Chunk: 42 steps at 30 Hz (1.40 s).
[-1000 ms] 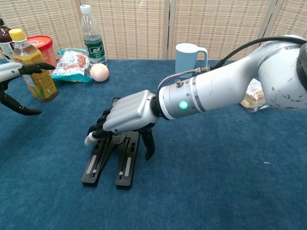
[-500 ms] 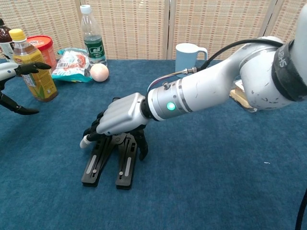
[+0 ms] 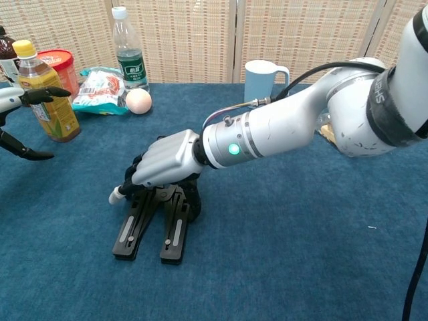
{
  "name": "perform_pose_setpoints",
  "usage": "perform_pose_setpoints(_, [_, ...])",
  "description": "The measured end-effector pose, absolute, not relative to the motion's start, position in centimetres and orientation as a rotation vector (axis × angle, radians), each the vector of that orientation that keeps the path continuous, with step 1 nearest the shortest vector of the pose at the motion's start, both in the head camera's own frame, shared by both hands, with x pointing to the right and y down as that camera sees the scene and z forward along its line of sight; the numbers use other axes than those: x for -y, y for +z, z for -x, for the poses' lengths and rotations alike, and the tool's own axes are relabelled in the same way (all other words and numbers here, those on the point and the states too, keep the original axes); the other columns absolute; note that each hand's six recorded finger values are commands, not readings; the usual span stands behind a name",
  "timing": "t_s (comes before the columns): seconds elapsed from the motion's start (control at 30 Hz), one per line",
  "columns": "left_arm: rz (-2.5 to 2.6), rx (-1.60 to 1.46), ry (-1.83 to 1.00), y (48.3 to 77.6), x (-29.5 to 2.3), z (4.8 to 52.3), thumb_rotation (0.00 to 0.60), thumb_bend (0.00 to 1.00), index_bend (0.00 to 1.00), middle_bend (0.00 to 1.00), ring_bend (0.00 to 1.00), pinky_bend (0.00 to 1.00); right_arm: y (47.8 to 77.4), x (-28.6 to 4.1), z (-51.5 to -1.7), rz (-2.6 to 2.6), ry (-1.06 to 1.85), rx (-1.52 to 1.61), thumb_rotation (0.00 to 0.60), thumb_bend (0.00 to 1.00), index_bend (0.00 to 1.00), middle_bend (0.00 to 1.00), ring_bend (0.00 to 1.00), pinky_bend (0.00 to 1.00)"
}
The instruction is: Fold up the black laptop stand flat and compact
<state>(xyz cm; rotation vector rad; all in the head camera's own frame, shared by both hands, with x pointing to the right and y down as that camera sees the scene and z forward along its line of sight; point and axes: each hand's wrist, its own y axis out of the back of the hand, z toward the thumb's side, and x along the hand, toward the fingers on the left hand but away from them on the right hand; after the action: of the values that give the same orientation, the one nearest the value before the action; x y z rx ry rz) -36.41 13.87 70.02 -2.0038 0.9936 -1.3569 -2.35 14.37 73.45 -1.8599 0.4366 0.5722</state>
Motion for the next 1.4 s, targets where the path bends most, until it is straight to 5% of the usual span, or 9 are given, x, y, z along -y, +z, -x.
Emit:
perform_pose_setpoints(0.3, [2.006, -0.995, -1.350, 70.0, -13.9, 36.3, 0.600, 0.15, 0.00, 0.00, 0.00, 0.00, 73.5, -14.0, 2.3, 1.864, 0.544, -0.390, 0.600, 0.18, 0.18, 0.34, 0.01, 0.00])
perform_pose_setpoints(0.6, [2.007, -0.993, -1.345, 69.9, -13.8, 36.1, 0.600, 0.15, 0.00, 0.00, 0.00, 0.00, 72.8, -13.5, 2.6, 1.882, 0.484, -0.310, 0.600, 0.26, 0.33, 0.47, 0.14, 0.01])
perform_pose_setpoints(0.7, [2.005, -0.993, -1.341, 69.8, -13.8, 36.0, 0.600, 0.15, 0.00, 0.00, 0.00, 0.00, 72.7, -13.4, 2.5, 1.892, 0.485, -0.301, 0.600, 0.26, 0.33, 0.41, 0.13, 0.01])
perform_pose_setpoints(0.87, [2.005, -0.987, -1.333, 69.6, -13.7, 35.7, 0.600, 0.15, 0.00, 0.00, 0.00, 0.00, 72.8, -13.6, 2.1, 1.901, 0.508, -0.329, 0.600, 0.25, 0.01, 0.10, 0.00, 0.00])
perform_pose_setpoints(0.93, [2.004, -0.983, -1.331, 69.5, -13.6, 35.6, 0.600, 0.15, 0.00, 0.00, 0.00, 0.00, 72.6, -13.7, 2.0, 1.905, 0.516, -0.339, 0.600, 0.25, 0.00, 0.02, 0.00, 0.00])
perform_pose_setpoints(1.4, [1.959, -0.959, -1.301, 68.1, -13.0, 34.9, 0.600, 0.15, 0.00, 0.00, 0.00, 0.00, 70.0, -11.4, -3.2, 1.897, 0.615, -0.120, 0.600, 0.25, 0.00, 0.00, 0.00, 0.00])
